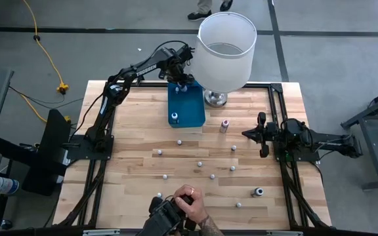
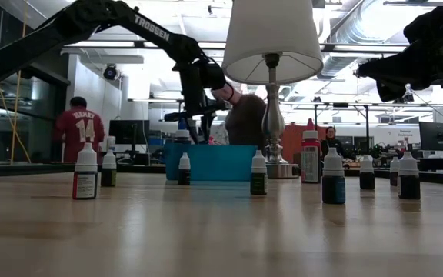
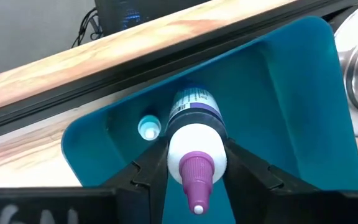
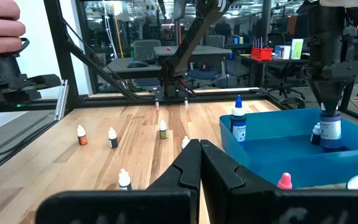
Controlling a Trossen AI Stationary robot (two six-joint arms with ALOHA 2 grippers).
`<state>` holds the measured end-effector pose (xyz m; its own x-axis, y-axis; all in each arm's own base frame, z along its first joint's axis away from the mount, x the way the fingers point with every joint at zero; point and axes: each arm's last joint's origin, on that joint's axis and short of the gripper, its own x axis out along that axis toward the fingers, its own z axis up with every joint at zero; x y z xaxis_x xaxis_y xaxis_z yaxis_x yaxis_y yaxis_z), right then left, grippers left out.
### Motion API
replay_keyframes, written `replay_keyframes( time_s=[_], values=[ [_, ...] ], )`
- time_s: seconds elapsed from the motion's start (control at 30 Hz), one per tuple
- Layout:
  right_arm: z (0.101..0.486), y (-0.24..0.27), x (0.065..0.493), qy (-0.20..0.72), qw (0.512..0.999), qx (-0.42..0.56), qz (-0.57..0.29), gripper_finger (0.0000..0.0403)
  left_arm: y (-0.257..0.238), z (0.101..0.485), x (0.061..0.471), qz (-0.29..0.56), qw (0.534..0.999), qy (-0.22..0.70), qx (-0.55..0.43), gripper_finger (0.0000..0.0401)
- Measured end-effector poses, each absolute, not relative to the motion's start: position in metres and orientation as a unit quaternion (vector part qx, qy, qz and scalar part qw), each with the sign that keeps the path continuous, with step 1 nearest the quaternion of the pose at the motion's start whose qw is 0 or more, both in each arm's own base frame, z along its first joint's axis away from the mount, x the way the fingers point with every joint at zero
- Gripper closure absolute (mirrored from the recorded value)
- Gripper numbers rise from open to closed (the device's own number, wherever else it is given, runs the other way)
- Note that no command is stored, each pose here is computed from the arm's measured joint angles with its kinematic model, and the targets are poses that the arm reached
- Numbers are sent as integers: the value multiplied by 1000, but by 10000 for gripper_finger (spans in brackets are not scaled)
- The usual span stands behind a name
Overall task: Pick & Place food coloring
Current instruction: Put the big purple food coloring bottle into the blue bin, then put the small green food coloring bottle into the blue bin
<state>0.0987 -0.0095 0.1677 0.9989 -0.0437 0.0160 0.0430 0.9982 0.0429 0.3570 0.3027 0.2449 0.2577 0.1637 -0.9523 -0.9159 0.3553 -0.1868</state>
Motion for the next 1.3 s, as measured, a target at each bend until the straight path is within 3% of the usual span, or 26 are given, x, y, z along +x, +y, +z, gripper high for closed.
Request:
replay_keyframes(
  time_s=[0.53,1.3],
  values=[
    [168,-10,99,-9,1000,21,-22,402,300,245,359,388,687,468,-399,265],
    [168,-10,99,-9,1000,21,-22,402,301,247,362,378,698,455,-403,162]
  ],
)
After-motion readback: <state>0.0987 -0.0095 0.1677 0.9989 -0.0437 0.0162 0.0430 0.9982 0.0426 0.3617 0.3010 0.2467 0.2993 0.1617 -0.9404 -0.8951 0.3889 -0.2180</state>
